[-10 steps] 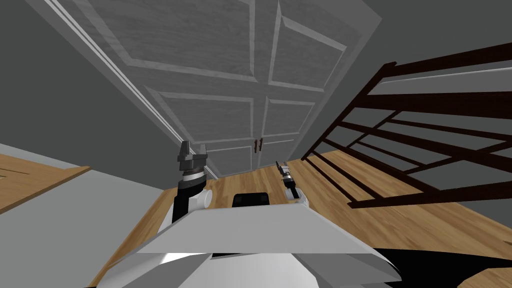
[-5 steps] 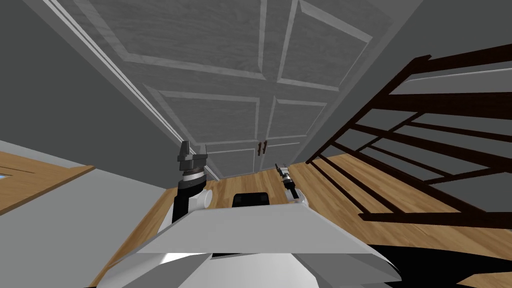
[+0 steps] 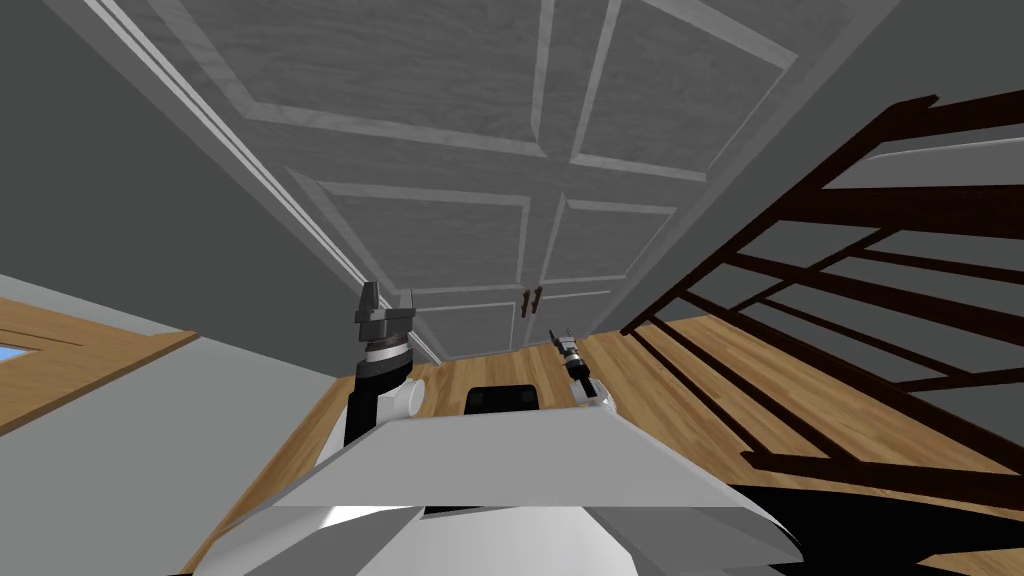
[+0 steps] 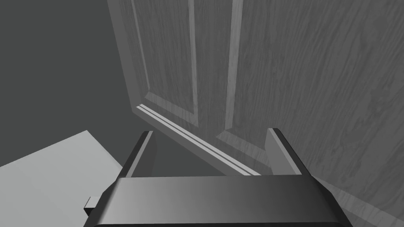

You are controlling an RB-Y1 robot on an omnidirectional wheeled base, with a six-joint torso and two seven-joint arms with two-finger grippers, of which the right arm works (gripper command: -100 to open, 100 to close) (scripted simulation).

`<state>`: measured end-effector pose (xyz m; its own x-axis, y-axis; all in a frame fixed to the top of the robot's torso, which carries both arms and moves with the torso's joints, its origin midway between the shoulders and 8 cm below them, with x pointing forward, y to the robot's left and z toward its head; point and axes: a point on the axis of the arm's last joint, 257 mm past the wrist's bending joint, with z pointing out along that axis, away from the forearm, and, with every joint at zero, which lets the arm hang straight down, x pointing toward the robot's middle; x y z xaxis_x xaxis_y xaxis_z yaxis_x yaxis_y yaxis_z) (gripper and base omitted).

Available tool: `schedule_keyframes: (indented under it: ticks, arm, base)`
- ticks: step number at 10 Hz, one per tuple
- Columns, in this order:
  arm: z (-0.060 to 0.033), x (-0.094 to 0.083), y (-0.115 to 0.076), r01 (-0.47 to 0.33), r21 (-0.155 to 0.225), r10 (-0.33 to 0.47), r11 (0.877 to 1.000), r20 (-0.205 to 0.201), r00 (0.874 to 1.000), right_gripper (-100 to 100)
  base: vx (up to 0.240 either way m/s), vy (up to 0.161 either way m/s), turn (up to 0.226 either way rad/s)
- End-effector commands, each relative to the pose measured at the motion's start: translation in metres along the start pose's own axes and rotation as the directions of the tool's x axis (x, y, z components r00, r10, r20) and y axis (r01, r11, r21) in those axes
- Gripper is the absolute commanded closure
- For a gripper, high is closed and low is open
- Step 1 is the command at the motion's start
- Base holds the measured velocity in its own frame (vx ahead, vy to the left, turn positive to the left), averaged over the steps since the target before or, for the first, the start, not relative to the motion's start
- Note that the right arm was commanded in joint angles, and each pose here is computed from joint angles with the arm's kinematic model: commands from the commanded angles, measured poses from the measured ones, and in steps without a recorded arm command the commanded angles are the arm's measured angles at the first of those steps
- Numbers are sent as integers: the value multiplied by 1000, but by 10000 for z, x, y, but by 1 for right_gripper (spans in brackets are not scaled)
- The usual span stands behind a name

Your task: Pull the door open

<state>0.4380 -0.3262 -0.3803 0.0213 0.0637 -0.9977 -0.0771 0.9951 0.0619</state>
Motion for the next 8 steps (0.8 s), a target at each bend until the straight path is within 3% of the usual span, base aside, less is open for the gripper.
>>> schedule_keyframes:
  ticks: [1,4,5,6,8]
  arm:
    - [10,48,7,20,-3,-20,1000,-11,1000,-100]
    - [69,116,58,60,-17,-60,998,-26,998,-100]
    - [46,120,36,50,-12,-50,999,-26,998,-100]
    - [-75,193,-121,63,12,-62,998,-50,997,-100]
    - [-181,246,-268,73,36,-71,997,-71,995,-100]
  base:
    - [134,32,74]
    - [151,45,92]
    - [74,21,24]
    - [-85,-40,-126]
    - [-147,-71,-68]
